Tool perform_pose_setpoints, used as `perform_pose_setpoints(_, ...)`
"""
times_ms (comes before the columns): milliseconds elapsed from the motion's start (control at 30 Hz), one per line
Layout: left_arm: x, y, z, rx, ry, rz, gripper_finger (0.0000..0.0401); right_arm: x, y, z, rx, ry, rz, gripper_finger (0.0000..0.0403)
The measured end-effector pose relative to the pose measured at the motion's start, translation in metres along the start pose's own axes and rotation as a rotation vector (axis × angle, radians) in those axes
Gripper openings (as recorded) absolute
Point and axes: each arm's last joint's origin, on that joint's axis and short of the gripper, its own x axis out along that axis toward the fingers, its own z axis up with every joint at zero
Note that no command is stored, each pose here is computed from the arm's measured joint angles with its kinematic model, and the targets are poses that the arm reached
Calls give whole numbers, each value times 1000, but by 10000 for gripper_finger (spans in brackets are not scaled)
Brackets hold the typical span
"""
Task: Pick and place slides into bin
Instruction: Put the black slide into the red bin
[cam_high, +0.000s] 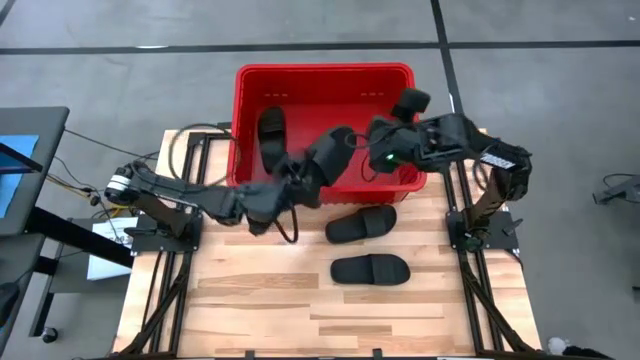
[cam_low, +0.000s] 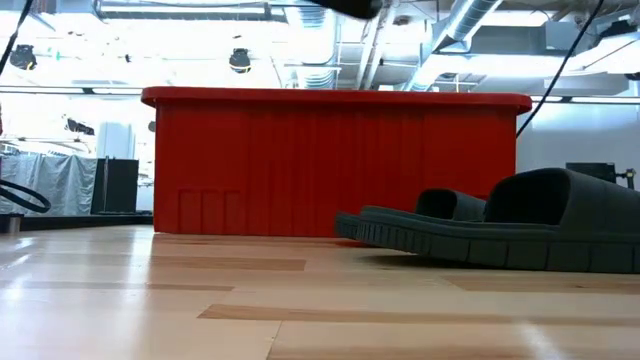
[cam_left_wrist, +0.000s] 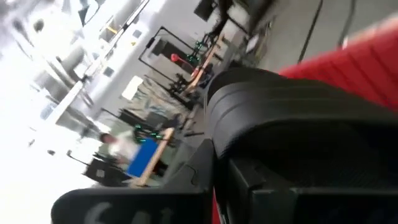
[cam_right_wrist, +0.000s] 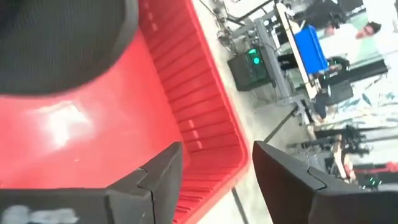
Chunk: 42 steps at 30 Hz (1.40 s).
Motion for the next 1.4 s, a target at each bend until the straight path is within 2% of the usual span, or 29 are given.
perform_pose_setpoints(233,31,41,-9,-283,-51,12,0,-9,-29,-19,144,-9,-22,172)
perform_pose_setpoints(467,75,59,-36,-446,-10,51,0,-21,-44,-33,191,-40,-6,162)
perform_pose_setpoints(767,119,74,-76,-617,129,171,0,-34,-68,-55,207,-63,-30,164)
perform_pose_setpoints(933,140,60,-97,-708,191,215,0,-36,-83,-68,259,-49,-60,162)
perform_pose_setpoints(1100,165,28,-112,-736,260,222,0,-36,-92,-76,291,-35,-76,164)
perform_pose_setpoints(1400,188,-19,-133,-743,361,248,0,-35,-92,-77,303,-63,60,164)
